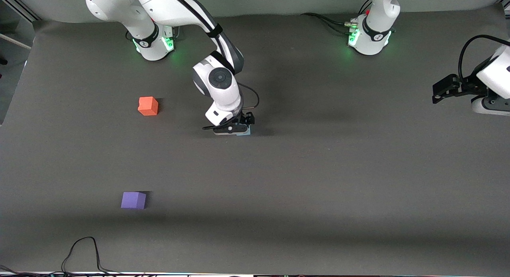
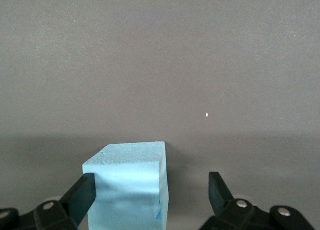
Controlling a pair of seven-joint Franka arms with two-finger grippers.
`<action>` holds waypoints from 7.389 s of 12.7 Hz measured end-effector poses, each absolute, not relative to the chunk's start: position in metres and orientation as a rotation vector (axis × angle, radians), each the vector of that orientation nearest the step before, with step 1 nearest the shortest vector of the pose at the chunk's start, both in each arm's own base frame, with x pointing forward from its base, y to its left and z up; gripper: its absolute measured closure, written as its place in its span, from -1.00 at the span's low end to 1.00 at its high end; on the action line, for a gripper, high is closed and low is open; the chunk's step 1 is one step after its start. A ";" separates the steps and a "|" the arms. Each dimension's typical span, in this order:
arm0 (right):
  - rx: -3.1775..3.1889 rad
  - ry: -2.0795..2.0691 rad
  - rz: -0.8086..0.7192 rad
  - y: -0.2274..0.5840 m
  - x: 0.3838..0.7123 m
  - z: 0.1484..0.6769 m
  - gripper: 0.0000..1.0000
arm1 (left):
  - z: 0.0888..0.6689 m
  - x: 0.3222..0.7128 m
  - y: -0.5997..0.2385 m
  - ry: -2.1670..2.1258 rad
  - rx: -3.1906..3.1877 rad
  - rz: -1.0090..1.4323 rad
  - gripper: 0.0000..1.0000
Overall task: Place blue block between orange and purple blocks
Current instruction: 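Close the right gripper on the light-blue block, then lift the light-blue block and carry it toward the orange block, then lower the light-blue block between the orange and purple blocks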
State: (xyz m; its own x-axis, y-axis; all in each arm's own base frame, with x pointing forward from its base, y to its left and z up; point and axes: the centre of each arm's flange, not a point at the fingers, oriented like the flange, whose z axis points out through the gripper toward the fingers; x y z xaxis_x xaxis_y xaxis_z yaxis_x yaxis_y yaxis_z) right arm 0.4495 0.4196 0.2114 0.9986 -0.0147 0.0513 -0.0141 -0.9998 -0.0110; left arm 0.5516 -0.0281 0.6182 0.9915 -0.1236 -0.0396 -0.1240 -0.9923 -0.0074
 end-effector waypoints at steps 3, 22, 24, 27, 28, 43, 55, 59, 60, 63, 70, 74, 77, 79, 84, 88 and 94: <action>-3.120 0.036 -0.070 0.423 0.447 0.212 -1.00 | 0.618 0.552 -0.024 0.183 -3.126 0.061 -1.00; -3.115 0.042 -0.093 0.452 0.415 0.176 -0.66 | 0.619 0.552 -0.017 0.157 -3.128 0.058 -1.00; -3.106 0.074 -0.108 0.453 0.419 0.180 -0.46 | 0.619 0.552 -0.016 0.153 -3.128 0.057 -1.00; -3.078 0.127 -0.147 0.457 0.433 0.194 -0.15 | 0.619 0.552 -0.015 0.146 -3.129 0.056 -1.00; -3.067 0.157 -0.165 0.454 0.448 0.205 -0.08 | 0.619 0.552 -0.015 0.146 -3.129 0.055 -1.00; -3.049 0.291 -0.007 0.227 0.591 0.570 -0.07 | 0.618 0.552 -0.019 0.159 -3.129 0.056 -1.00; -3.062 0.318 -0.024 -0.025 0.607 0.494 -0.07 | 0.618 0.552 -0.018 0.157 -3.129 0.058 -1.00; -3.078 0.376 -0.008 -0.006 0.630 0.370 -0.07 | 0.618 0.552 -0.018 0.157 -3.129 0.058 -1.00; -3.071 0.376 0.011 -0.002 0.633 0.344 -0.07 | 0.618 0.552 -0.018 0.157 -3.130 0.058 -1.00; -3.036 0.283 0.029 -0.006 0.628 0.277 -0.11 | 0.618 0.552 -0.018 0.158 -3.130 0.059 -1.00; -3.127 0.214 -0.018 -0.001 0.555 0.187 -0.11 | 0.618 0.552 -0.019 0.157 -3.130 0.055 -1.00; -3.141 0.213 -0.041 0.003 0.547 0.185 -0.17 | 0.618 0.553 -0.019 0.157 -3.130 0.055 -1.00; -3.136 0.234 -0.020 0.001 0.541 0.180 -0.74 | 0.618 0.553 -0.019 0.157 -3.130 0.055 -1.00; -3.135 0.235 -0.020 0.001 0.541 0.180 -0.78 | 0.618 0.553 -0.019 0.157 -3.130 0.055 -1.00; -3.095 0.200 -0.037 0.005 0.549 0.198 -1.00 | 0.617 0.553 -0.019 0.157 -3.130 0.056 -1.00; -3.000 0.164 -0.022 -0.014 0.582 0.262 -1.00 | 0.617 0.553 -0.019 0.158 -3.130 0.057 -1.00; -2.992 -0.011 -0.079 -0.012 0.639 0.395 -1.00 | 0.617 0.553 -0.019 0.159 -3.131 0.056 -1.00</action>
State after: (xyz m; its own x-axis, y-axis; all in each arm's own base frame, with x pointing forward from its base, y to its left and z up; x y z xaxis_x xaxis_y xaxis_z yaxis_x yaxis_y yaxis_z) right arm 0.6394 -0.0116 0.3955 0.9986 0.0033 0.0527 0.0111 -0.9889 -0.1482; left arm 0.5529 -0.0195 0.6169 0.9942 -0.1014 -0.0358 -0.1016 -0.9948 -0.0047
